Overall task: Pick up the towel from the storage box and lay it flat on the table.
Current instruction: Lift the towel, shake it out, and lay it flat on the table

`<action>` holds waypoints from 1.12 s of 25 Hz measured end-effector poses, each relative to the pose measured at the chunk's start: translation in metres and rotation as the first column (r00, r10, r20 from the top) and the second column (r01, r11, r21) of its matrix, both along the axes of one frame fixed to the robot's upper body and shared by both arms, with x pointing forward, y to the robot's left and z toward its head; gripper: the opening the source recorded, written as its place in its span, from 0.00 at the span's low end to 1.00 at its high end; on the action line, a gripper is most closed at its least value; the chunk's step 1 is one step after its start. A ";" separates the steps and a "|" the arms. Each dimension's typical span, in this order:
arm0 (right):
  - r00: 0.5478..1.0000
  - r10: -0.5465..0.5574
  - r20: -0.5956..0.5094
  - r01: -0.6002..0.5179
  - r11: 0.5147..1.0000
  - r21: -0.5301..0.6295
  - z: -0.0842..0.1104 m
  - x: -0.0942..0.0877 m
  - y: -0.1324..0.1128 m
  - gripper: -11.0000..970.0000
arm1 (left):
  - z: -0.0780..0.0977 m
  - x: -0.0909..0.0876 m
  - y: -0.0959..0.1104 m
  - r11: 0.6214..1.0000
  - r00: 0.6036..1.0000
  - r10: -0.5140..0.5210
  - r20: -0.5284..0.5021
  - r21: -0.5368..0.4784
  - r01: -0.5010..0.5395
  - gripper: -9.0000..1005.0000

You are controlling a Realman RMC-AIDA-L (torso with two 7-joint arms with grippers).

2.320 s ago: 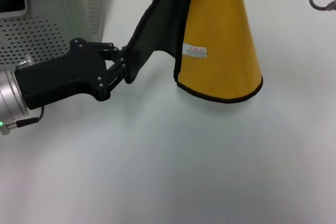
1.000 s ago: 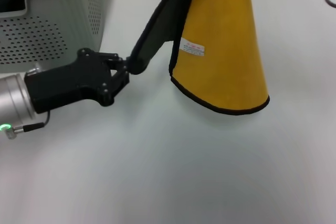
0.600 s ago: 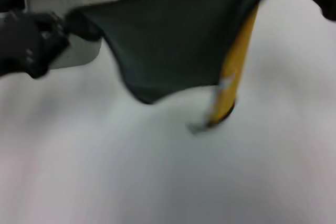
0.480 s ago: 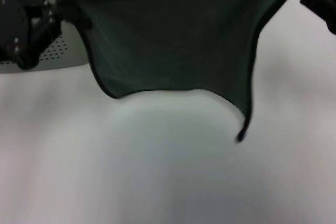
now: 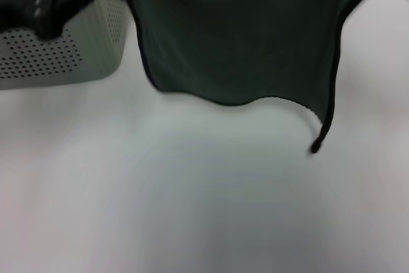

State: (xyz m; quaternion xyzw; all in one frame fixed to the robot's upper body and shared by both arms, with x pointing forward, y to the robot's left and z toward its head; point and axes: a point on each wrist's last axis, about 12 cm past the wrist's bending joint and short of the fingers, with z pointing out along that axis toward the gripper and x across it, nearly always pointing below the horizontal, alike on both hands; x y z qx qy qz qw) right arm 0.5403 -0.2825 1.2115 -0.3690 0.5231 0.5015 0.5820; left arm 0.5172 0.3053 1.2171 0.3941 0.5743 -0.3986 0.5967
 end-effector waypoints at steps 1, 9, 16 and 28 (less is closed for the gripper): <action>0.999 0.027 -0.024 -0.027 1.000 0.000 -0.007 -0.007 0.000 0.06 | -0.003 -0.006 0.005 1.000 1.000 -0.013 -0.017 0.014 0.013 0.01; 0.946 0.303 -0.111 -0.301 0.953 0.042 -0.019 -0.057 0.001 0.06 | 0.001 -0.049 0.038 0.988 0.989 -0.120 -0.090 0.085 0.128 0.01; 0.931 0.225 -0.288 -0.243 0.969 -0.030 -0.051 -0.027 0.010 0.07 | -0.017 -0.047 0.035 0.968 0.970 -0.045 -0.240 0.228 0.102 0.01; 0.905 -0.095 -0.415 -0.034 0.955 -0.294 -0.114 0.020 0.047 0.07 | -0.085 0.008 0.015 0.884 0.881 0.298 -0.367 0.454 -0.109 0.01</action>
